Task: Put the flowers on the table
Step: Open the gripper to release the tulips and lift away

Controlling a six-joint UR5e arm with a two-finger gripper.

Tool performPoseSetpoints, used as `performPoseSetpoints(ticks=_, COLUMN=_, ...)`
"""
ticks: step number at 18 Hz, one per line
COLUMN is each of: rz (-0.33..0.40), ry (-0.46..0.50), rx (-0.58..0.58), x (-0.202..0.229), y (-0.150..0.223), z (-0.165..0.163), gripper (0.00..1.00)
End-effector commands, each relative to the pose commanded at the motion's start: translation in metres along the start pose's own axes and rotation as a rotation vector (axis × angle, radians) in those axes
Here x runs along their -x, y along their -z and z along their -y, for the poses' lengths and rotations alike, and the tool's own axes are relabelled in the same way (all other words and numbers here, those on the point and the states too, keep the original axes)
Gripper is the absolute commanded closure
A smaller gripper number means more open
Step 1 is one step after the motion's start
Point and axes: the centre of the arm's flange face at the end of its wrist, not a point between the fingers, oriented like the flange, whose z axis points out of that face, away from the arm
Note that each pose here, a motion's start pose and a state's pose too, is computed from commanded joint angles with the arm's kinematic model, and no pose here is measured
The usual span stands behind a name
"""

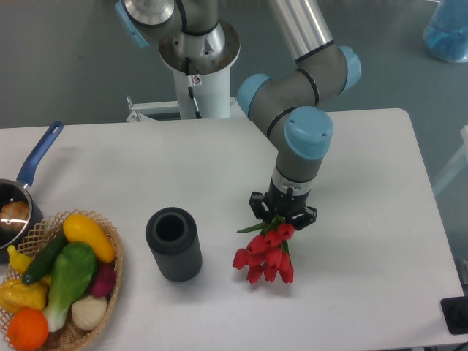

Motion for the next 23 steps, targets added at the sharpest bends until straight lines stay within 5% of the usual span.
performPoseSetpoints(ticks=8, rz=0.001, ry=-0.002, rx=0.001, x=0.001, y=-0.001, z=0.000, gripper=0.58)
performPoseSetpoints(ticks=9, rz=0.007, ry=-0.003, rx=-0.004, x=0.001, y=0.004, z=0.000, gripper=0.49)
performPoseSetpoints(ticks=10, rz=0.022, ry=-0.012, rx=-0.012, x=0.001, y=0.012, z=0.001, gripper=0.18)
performPoseSetpoints(ticks=11, rz=0.047, ry=-0.020, rx=-0.028, x=0.003, y=0.028, z=0.002, gripper=0.00)
performPoseSetpoints(ticks=17, rz=0.238, ry=-0.030, rx=-0.006, x=0.003, y=0.100, z=0.001, gripper=0.00)
performPoseSetpoints(ticks=23, rz=0.302, ry=-0.076, rx=-0.012, x=-0.006, y=0.138, z=-0.007, gripper=0.00)
